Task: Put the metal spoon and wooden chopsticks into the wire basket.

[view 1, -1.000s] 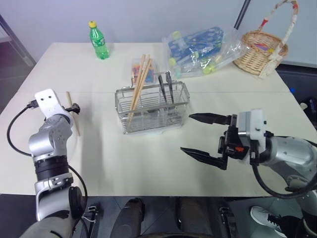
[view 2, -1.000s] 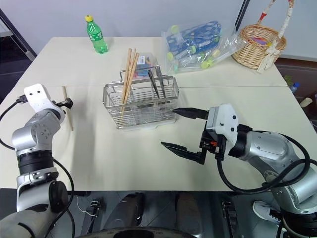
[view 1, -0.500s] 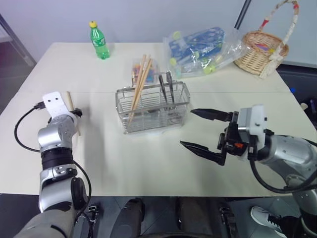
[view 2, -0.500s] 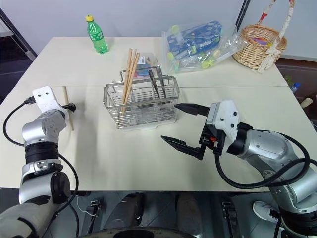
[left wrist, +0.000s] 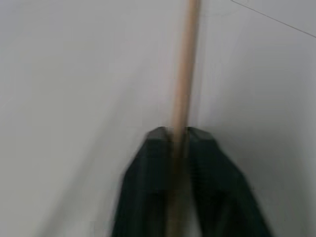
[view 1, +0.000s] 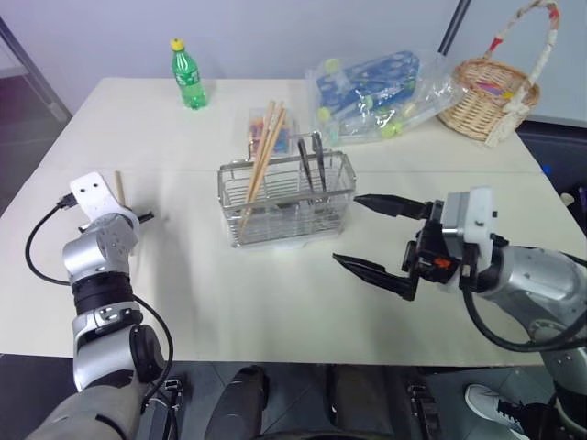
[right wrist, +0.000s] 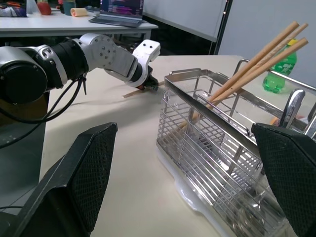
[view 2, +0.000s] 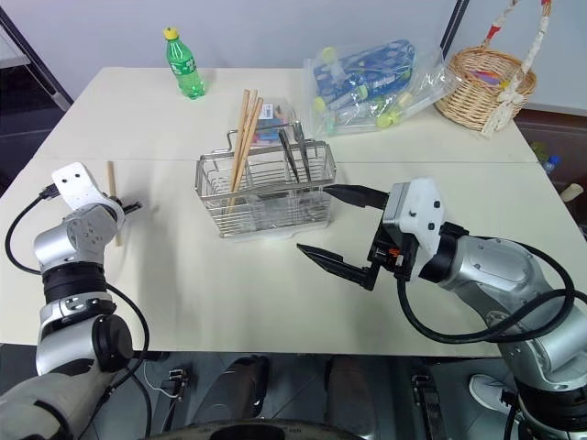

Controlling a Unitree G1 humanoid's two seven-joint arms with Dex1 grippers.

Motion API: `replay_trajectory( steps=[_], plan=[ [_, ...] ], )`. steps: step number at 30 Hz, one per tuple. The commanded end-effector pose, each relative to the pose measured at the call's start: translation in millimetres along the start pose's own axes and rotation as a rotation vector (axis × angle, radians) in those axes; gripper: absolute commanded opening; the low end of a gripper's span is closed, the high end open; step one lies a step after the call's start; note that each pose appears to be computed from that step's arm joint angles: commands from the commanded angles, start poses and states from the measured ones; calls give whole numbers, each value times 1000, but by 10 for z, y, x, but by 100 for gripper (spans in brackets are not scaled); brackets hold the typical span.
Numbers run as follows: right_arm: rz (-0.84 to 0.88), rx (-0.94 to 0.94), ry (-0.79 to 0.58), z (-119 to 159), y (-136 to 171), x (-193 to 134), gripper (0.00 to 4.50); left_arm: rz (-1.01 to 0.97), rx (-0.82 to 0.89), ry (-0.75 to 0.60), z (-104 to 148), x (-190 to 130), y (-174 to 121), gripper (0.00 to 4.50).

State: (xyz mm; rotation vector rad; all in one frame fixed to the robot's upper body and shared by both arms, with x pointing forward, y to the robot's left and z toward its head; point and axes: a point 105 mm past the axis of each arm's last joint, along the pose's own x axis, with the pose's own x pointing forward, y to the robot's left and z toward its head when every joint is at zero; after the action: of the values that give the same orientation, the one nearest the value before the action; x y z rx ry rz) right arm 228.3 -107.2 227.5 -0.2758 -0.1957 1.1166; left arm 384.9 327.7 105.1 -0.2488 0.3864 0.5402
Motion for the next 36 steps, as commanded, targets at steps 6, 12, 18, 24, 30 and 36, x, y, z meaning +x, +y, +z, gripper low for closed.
replay_trajectory(
  steps=[6, 12, 18, 24, 30, 36],
  plan=[
    [-5, -13, -28, 71, 0, 16, 450, 32, 36, -6, 16, -12, 86, 7],
    [-24, -3, -31, 78, -25, 1, 450, -34, -19, -92, 322, -49, 6, 7],
    [-69, 4, -37, 109, -50, -30, 450, -256, 23, -398, 1036, -287, -355, 7],
    [-175, 36, -54, 139, -147, -73, 450, -631, 16, -717, 1645, -765, -847, 7],
    [-254, 65, -44, 144, -173, -163, 450, -1206, -90, -923, 1994, -1631, -1335, 7],
    [-282, 78, -17, 125, -161, -235, 450, -1539, -132, -874, 1951, -2082, -1553, 7]
  ],
)
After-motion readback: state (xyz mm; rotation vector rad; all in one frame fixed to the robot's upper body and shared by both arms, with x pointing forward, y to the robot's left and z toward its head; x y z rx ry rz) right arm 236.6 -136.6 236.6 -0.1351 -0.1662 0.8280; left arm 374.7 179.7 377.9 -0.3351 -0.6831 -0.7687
